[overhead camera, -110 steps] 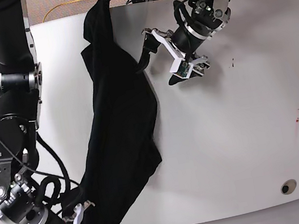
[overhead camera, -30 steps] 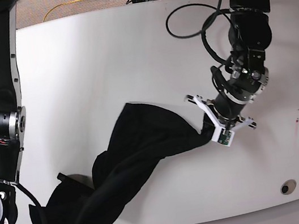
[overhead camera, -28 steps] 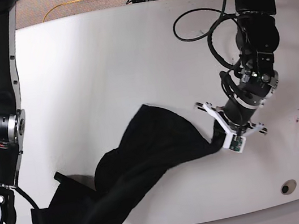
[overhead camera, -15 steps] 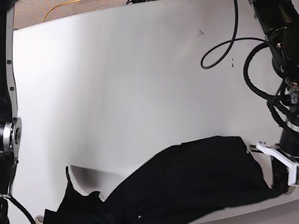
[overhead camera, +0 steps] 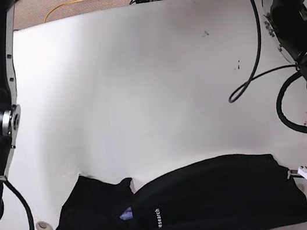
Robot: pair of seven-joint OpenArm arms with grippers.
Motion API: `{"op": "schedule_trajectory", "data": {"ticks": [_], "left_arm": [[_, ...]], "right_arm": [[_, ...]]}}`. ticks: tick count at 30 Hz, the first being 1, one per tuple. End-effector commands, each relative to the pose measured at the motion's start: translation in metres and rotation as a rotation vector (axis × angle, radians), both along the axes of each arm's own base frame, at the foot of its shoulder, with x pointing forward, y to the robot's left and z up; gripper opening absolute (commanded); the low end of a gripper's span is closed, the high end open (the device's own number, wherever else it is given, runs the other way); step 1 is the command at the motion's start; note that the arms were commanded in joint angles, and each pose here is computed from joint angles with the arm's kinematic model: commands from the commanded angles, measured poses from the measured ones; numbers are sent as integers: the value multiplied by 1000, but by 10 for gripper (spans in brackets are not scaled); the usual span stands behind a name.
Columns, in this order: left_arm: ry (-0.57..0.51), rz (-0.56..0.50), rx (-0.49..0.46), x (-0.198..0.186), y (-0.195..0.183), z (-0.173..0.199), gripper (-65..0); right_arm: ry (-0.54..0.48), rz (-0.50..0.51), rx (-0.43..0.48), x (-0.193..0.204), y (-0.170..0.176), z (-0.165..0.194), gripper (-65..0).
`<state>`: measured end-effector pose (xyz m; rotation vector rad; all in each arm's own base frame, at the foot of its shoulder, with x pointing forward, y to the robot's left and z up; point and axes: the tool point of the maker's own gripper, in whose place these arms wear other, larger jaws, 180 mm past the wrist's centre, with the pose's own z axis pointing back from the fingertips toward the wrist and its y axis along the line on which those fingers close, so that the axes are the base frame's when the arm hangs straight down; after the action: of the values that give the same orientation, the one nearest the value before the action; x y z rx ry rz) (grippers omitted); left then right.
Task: Fold the T-shirt properly
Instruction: 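Pull the shirt taut between both grippers, lifting it off the table, then lay the held shirt flat, dragging it back toward the robot with both grippers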
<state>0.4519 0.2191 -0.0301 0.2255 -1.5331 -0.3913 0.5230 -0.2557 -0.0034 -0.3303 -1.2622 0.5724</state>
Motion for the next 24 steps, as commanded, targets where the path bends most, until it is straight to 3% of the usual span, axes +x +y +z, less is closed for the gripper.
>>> {"op": "schedule_trajectory", "data": {"ticks": [1, 9, 14, 24], "left_arm": [[-39, 7, -11, -5, 6, 9, -650], [86, -6, 15, -26, -3, -55, -650], [200, -13, 14, -41, -6, -104, -650], [449, -28, 21, -97, -12, -203, -650]], "right_arm": [[-38, -38, 27, -5, -16, 9, -650], [88, -80, 94, -27, -34, -74, -650], [165, -53, 125, -45, -26, -114, -650], [337, -86, 236, -113, -38, -204, -650]]}}
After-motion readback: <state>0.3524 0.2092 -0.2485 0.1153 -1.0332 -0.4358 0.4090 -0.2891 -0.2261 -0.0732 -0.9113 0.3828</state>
